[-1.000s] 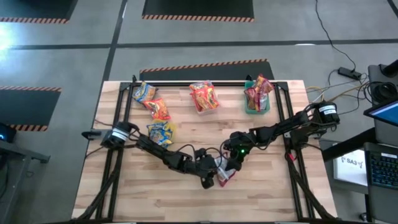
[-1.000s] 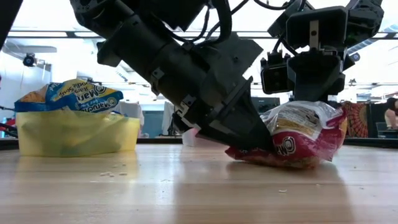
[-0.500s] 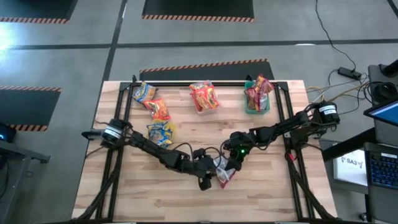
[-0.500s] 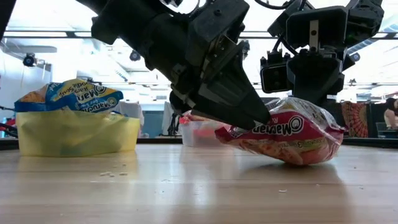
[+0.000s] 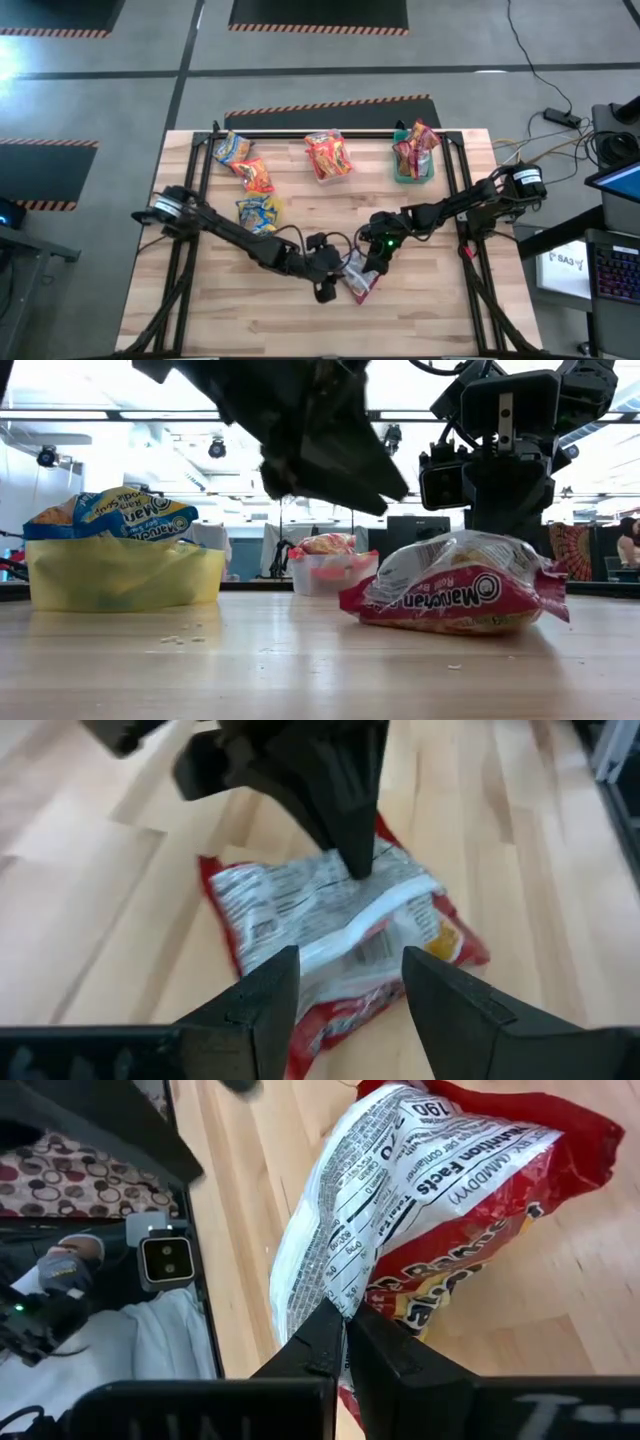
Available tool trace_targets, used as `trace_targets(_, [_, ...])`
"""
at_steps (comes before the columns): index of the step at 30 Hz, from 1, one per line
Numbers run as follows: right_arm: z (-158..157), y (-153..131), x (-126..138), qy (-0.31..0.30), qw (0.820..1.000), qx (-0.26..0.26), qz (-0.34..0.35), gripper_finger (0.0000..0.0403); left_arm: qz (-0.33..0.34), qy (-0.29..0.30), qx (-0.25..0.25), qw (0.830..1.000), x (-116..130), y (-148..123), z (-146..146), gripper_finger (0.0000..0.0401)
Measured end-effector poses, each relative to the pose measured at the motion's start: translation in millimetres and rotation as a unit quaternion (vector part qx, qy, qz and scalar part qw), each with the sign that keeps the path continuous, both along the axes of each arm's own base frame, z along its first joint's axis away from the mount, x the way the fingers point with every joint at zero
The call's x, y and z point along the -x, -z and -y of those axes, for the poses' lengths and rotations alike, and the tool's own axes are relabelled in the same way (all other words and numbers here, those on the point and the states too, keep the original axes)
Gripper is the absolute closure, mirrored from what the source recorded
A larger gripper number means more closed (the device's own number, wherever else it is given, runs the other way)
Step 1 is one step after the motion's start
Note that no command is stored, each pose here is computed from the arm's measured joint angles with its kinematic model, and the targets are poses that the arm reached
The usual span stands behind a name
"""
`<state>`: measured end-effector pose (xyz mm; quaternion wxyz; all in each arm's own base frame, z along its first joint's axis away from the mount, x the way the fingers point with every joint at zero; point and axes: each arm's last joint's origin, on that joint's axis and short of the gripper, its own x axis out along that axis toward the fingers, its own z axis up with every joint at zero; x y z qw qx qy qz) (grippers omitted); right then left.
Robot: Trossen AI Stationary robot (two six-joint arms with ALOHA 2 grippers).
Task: Sort Maruchan noodles
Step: Put the red noodle pack into the green bin
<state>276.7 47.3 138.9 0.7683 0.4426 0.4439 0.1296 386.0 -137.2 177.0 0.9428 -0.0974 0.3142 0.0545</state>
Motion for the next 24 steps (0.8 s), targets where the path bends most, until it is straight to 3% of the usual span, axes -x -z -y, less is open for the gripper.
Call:
trace_targets(7, [9.8, -2.3, -1.6, 0.015, 1.0, 0.005, 0.011, 0.0394, -0.025, -0.038, -0.056, 0.997, 18.0, -12.1, 5.0, 0.0237])
trace_targets(17, [45.8, -23.7, -0.6, 0.071, 0.994, 0.039, 0.073, 0.0394, -0.049, -0.095, -0.104, 0.989, 33.2, -8.8, 12.0, 0.0237])
trace_targets(24, [46.1, -17.8, -0.7, 0.065, 0.995, 0.039, 0.059, 0.0395, -0.062, -0.086, -0.092, 0.99, 34.6, -5.8, 14.2, 0.0237])
